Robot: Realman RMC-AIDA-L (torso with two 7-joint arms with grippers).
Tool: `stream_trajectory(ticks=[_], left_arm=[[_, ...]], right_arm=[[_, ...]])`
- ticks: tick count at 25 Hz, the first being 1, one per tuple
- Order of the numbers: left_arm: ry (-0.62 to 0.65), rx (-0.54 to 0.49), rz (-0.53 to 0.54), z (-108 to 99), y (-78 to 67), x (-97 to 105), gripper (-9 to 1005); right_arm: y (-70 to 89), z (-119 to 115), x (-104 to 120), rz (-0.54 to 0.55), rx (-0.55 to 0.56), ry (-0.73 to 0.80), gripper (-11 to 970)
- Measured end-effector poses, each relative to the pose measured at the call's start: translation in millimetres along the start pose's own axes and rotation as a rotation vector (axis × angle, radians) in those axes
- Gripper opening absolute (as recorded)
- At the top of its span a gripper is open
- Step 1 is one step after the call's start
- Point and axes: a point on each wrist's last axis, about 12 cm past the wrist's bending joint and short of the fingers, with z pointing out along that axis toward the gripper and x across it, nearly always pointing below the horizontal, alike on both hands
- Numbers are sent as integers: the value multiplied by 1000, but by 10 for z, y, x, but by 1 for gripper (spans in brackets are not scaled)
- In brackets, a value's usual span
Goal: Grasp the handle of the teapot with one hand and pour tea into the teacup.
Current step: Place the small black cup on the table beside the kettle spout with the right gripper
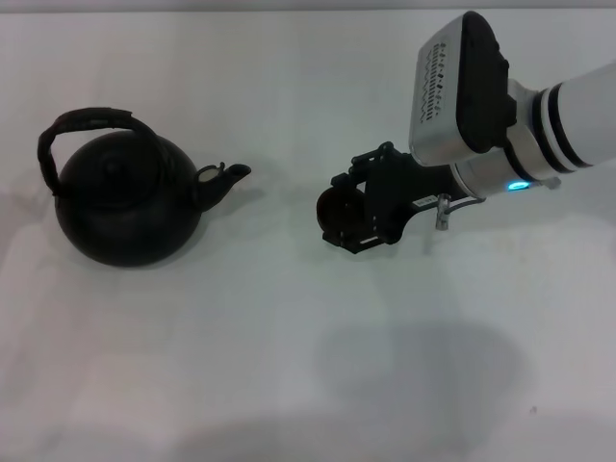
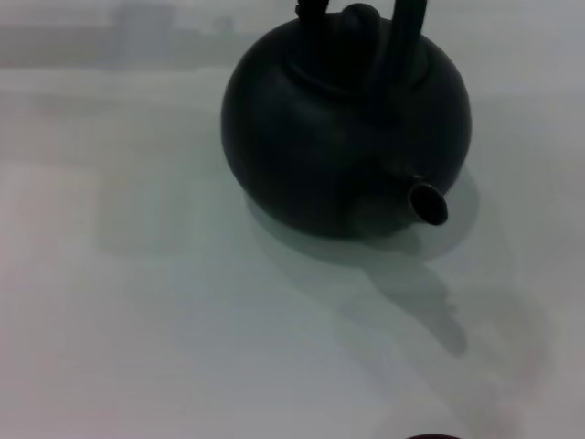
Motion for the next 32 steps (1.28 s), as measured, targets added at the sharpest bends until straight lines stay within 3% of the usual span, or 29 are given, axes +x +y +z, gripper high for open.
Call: stream_trajectory(ticks=[14,32], left_arm=[[-6,5,3,29,3,-10,797],[-13,8,17,58,23,-29,797]], right_arm=[[56,162,114,47,27,-23,791],[42,188,212,83,43,-22,813]])
